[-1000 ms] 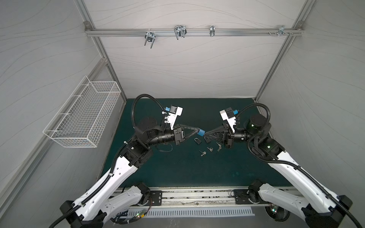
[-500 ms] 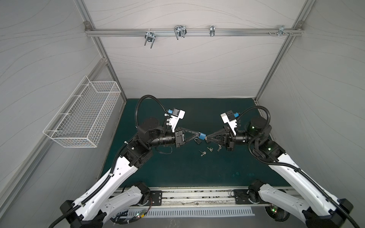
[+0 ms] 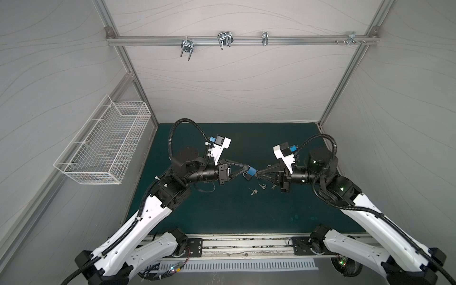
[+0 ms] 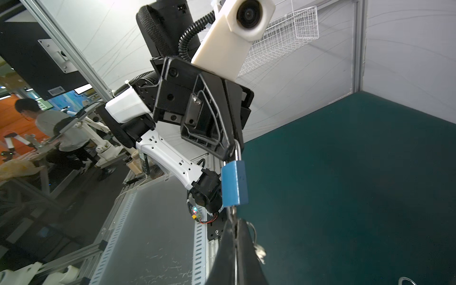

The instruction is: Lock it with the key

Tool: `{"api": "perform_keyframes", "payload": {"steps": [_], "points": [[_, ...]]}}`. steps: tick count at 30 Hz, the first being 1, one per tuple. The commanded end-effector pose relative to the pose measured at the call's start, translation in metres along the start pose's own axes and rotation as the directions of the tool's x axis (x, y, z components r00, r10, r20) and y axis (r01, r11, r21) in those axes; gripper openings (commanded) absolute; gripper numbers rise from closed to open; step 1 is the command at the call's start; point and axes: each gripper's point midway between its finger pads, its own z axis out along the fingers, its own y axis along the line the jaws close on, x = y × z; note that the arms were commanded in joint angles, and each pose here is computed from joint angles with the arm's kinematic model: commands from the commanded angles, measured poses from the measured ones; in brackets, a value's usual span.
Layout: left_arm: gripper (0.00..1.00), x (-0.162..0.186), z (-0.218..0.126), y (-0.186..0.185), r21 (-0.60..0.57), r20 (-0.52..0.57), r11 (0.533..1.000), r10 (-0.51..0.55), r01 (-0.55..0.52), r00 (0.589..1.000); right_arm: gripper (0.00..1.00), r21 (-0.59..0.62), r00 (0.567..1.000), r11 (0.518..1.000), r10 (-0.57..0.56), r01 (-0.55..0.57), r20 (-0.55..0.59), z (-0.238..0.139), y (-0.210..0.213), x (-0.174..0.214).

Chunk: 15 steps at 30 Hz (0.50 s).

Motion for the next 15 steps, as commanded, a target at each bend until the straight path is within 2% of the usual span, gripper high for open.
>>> {"api": "perform_keyframes", "payload": {"steps": [1,4,7,9,11,13,15], "points": [[0.00,-0.047,-0.020,-0.034,0.019,0.177,0.992,0.120,-0.125,0.977,0.00,-0.019,0.997,0.997,0.073,-0.073,-0.016,-0.006,-0.004,0.016],[0.00,-0.047,-0.021,-0.038,0.029,0.175,0.991,0.125,-0.131,0.977,0.00,-0.115,0.987,0.981,0.157,-0.154,0.026,-0.009,-0.004,0.006],[0.00,-0.047,-0.020,-0.038,0.036,0.170,0.991,0.124,-0.132,0.978,0.00,-0.152,0.989,0.979,0.145,-0.138,0.035,-0.010,0.003,-0.003],[0.00,-0.047,-0.018,-0.038,0.039,0.170,0.991,0.121,-0.129,0.978,0.14,-0.161,0.991,0.979,0.130,-0.122,0.039,-0.009,0.007,-0.007],[0.00,-0.047,-0.017,-0.036,0.042,0.167,0.991,0.116,-0.124,0.979,0.38,-0.164,0.993,0.981,0.109,-0.100,0.049,-0.009,0.011,-0.012],[0.00,-0.048,-0.016,-0.036,0.043,0.169,0.992,0.114,-0.123,0.979,0.51,-0.157,0.994,0.983,0.100,-0.091,0.049,-0.007,0.011,-0.012],[0.00,-0.048,-0.016,-0.035,0.043,0.167,0.992,0.114,-0.122,0.979,0.57,-0.151,0.995,0.985,0.094,-0.087,0.041,-0.004,0.011,-0.011]]}}
